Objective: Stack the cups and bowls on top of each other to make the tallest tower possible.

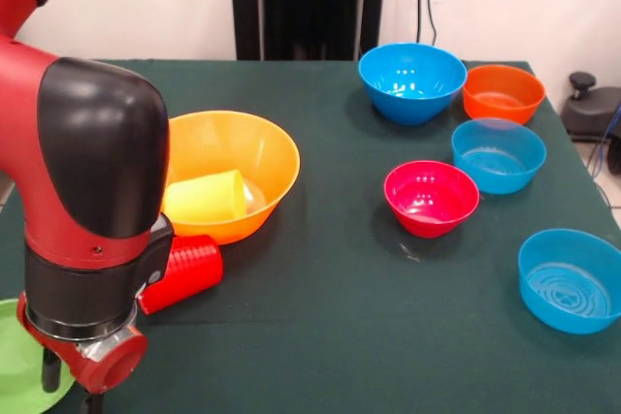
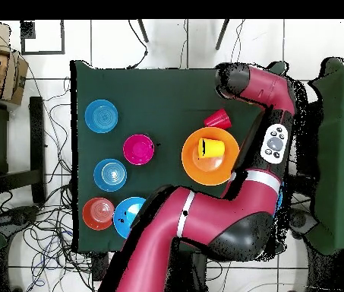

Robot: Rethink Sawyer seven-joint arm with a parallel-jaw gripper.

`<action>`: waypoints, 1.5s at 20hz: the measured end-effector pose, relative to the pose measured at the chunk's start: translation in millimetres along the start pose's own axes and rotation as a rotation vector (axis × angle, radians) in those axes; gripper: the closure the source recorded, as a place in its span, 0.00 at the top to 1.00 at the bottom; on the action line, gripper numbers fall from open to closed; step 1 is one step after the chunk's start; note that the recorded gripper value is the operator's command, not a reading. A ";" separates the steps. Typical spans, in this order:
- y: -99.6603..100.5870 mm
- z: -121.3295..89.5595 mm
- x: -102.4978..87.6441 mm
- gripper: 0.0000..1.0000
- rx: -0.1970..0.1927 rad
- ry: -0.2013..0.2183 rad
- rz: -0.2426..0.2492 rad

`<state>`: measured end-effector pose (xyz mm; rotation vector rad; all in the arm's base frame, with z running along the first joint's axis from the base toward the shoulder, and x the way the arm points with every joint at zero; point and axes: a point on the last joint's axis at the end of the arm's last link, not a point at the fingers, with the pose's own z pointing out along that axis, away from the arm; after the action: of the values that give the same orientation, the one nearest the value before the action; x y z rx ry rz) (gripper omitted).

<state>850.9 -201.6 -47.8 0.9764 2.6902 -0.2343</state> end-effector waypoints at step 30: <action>8.2 -39.2 -34.8 0.00 0.002 -0.054 -0.017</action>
<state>874.1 -206.9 -0.4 0.9351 2.6502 -0.2635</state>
